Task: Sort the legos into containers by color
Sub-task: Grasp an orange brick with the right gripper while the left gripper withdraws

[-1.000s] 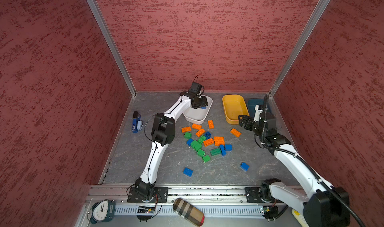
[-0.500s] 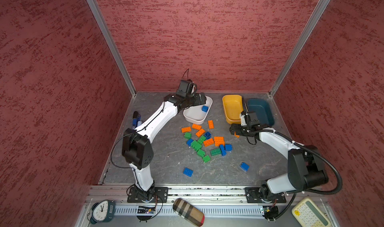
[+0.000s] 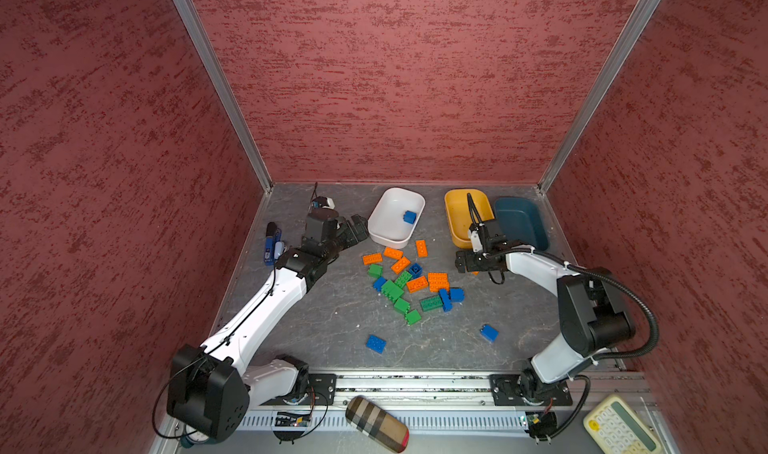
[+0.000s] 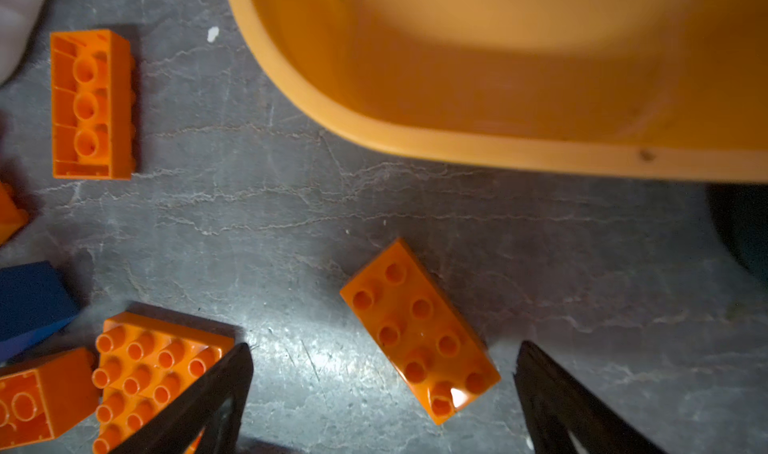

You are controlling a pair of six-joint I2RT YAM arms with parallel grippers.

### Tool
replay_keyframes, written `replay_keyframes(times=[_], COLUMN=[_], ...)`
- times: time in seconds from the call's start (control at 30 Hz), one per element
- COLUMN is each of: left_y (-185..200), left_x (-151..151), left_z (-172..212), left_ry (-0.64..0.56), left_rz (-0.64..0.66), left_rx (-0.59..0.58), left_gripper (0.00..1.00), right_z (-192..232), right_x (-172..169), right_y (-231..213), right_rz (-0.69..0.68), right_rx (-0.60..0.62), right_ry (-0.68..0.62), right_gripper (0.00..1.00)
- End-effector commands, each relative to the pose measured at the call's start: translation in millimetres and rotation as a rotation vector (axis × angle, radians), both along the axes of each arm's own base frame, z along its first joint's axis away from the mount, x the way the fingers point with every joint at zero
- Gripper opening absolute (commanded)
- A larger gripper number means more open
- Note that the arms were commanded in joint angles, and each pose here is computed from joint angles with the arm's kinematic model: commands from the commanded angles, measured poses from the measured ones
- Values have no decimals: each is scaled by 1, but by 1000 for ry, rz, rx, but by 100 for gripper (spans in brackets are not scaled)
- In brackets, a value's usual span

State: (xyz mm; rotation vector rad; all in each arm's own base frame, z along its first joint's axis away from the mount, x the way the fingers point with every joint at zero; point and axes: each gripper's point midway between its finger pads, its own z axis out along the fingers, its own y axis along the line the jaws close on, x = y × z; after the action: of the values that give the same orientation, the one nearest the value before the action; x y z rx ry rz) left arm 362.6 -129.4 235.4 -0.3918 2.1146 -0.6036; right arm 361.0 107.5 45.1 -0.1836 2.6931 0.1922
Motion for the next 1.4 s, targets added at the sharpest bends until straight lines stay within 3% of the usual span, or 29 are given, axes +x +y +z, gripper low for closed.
replay_keyframes(times=[0.0, 0.17, 0.3, 0.4, 0.67, 0.87, 1.03, 1.1, 1.23, 1.37], left_y=[2, -1, -8, -5, 4, 1, -2, -3, -3, -3], left_x=[3, 4, 4, 3, 5, 11, 12, 13, 13, 13], left_z=[4, -5, -11, -23, -32, -41, -51, -55, -64, -73], left_ry=[-14, 22, 26, 57, 77, 96, 121, 129, 150, 167], left_rz=[17, 17, 5, 7, 6, 17, 15, 11, 9, 12], left_rx=[-24, -42, -85, -41, 23, 0, -4, 4, 22, 22], left_gripper=[99, 99, 100, 99, 99, 99, 99, 99, 99, 99], right_z=[-4, -12, -14, -12, -17, -26, -24, -24, -22, -18], right_x=[1, -10, -18, -25, -18, -13, -14, -13, -3, 11], right_y=[4, 17, 33, 39, 26, 11, 5, 6, 18, 20], right_rz=[85, 144, 192, 199, 85, 4, -92, -108, -153, -215], right_rx=[-61, -27, 20, 19, -63, -169, -183, -161, -73, -33], right_ry=[10, 46, 70, 106, 88, 122, 108, 88, 51, -15], right_gripper=[99, 94, 85, 74, 55, 45, 37, 40, 62, 65])
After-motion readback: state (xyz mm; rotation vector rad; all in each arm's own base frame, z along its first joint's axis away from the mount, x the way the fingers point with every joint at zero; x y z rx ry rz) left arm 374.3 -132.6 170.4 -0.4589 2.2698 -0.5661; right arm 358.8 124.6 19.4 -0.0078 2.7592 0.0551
